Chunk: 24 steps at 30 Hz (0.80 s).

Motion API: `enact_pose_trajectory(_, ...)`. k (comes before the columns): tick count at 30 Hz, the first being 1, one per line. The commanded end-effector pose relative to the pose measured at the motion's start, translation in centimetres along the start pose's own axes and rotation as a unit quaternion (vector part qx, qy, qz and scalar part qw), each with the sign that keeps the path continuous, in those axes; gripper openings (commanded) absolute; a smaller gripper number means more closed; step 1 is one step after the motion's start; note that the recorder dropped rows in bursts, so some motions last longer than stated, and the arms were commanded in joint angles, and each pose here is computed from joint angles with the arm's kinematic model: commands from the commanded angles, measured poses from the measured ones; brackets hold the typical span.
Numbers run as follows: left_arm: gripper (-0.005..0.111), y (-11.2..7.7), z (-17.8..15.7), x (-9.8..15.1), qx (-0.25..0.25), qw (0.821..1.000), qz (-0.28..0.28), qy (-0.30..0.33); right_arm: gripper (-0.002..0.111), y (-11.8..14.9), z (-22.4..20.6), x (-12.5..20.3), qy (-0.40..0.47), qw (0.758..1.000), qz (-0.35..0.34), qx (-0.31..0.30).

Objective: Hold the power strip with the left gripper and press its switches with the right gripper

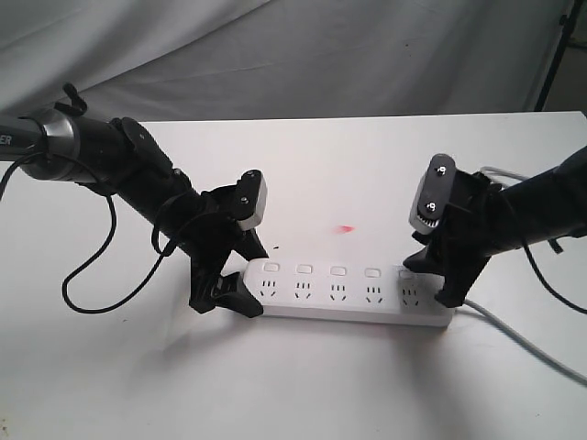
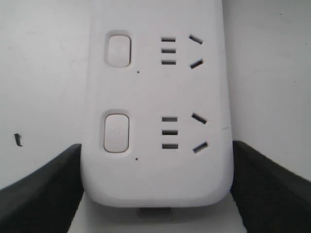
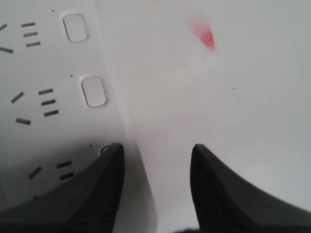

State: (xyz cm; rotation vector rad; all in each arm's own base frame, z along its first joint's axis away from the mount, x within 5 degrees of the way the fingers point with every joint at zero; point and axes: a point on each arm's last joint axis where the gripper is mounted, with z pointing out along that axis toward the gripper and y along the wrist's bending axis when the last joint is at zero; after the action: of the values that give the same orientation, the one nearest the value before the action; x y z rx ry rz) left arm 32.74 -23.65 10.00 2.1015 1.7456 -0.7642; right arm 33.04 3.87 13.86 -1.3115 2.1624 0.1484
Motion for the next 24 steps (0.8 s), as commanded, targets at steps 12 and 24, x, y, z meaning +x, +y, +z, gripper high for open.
enact_pose_trajectory(12, 0.067, 0.0, 0.0, -0.4, 0.000, 1.000, 0.002, -0.003, 0.041, 0.1, -3.4, -2.2, -0.046, 0.999, -0.020, 0.017)
enact_pose_trajectory(24, 0.067, 0.0, 0.0, -0.4, 0.000, 1.000, 0.002, -0.003, 0.000, 2.5, -9.2, -3.7, -0.100, 0.993, 0.000, 0.070)
